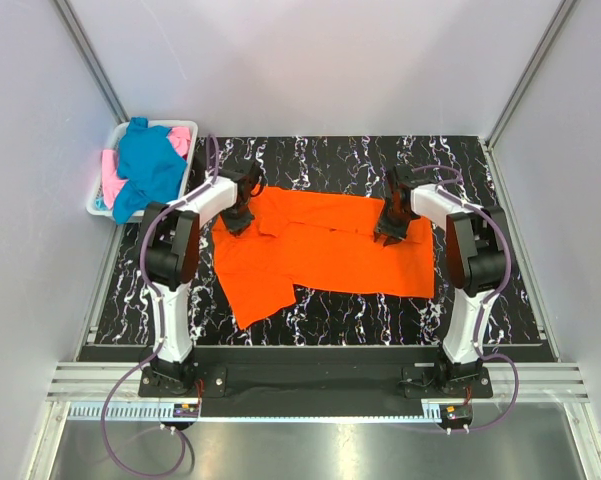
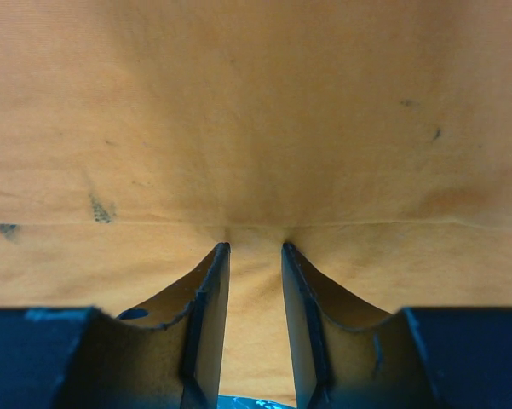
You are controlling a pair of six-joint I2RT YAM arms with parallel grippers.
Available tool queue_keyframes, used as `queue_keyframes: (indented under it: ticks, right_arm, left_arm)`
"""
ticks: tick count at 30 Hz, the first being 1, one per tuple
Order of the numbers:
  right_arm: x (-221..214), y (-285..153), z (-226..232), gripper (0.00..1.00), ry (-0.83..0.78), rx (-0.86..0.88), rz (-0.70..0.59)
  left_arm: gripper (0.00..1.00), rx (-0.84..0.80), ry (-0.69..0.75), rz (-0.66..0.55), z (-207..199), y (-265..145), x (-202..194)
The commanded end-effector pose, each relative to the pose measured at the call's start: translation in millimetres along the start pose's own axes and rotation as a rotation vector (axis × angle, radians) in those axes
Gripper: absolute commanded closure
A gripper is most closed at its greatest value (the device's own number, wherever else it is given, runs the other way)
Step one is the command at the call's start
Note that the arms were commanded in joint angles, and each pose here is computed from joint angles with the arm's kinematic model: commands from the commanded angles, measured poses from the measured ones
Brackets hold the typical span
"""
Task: Fold and stack the t-shirts
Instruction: Fold the tshirt
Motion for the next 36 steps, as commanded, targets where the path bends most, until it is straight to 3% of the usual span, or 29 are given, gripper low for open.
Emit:
queue_keyframes:
  ticks: [1,11,36]
  right_arm:
    - [-15,10,-17,0.62,0.001,-0.177,0.092]
    - [-16,11,-20,0.65,0.015,-0.216,0.116]
    - [-16,16,-18,0.66,0.009,-0.2,0.125]
  left_arm:
    - [0.83,0.1,-0.032,-0.064,12,-6,19]
    - [0.83,0.123,-0.029,-0.041,16,-4,25]
    - [0.82,-0.073,-0.015,0.069,12,-29,16]
Point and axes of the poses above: each gripper's point midway between its finger pads, its own y axis out along the fingers, its own z axis along the line the jaws close on, x = y × z, the point moved 8 cm from there along -y, back along the fingers, and after that the axes turned 13 degrees about -y, right-handed, at the moved point
